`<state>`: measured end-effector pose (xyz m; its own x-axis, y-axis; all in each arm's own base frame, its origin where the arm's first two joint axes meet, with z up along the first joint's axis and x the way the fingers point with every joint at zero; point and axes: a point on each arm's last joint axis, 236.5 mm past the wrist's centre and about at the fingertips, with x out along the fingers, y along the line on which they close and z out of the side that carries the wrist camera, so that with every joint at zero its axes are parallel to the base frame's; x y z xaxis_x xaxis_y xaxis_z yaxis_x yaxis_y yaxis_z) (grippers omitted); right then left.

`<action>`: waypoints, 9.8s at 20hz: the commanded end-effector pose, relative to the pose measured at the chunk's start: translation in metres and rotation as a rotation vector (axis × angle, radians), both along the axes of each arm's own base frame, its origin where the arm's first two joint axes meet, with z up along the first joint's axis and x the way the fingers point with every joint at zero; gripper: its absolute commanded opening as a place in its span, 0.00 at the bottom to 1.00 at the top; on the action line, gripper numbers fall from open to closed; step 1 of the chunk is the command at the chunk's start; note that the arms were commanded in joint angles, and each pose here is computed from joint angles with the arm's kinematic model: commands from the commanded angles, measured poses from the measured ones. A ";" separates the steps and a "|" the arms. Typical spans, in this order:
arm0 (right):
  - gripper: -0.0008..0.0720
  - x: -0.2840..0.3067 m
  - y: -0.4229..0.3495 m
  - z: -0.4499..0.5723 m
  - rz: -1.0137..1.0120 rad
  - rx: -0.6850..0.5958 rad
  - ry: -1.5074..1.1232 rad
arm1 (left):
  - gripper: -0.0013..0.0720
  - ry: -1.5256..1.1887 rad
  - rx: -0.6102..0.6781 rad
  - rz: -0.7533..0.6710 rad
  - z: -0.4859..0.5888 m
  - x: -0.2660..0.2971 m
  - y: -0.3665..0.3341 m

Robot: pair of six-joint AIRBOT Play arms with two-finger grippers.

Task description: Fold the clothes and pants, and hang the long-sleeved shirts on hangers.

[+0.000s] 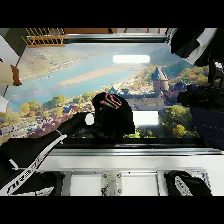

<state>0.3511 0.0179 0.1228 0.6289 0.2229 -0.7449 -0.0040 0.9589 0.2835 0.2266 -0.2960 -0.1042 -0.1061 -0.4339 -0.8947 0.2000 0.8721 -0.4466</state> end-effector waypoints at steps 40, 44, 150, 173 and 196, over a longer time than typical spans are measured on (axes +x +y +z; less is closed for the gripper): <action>0.03 -0.045 -0.003 0.179 0.019 -0.199 -0.442 | 0.03 -1.137 -0.138 0.508 0.471 0.081 0.228; 0.03 -0.082 -0.002 0.215 -0.034 -0.180 -0.559 | 0.03 -1.351 -0.164 0.544 0.539 0.024 0.238; 0.03 -0.094 0.009 0.295 -0.072 -0.022 -0.742 | 0.03 -1.405 -0.178 0.766 0.560 0.035 0.276; 0.03 0.197 -0.016 -0.109 -0.103 0.108 0.147 | 0.03 -0.377 -0.156 0.966 0.098 0.346 0.298; 0.82 0.058 0.004 -0.191 -0.077 0.030 0.437 | 0.73 -0.146 0.133 0.736 0.019 0.233 0.295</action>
<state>0.4091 0.0181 -0.0780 0.2525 0.1939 -0.9480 0.1879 0.9512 0.2446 0.4582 -0.0025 -0.0984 0.2606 -0.2407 -0.9350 -0.4121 0.8480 -0.3332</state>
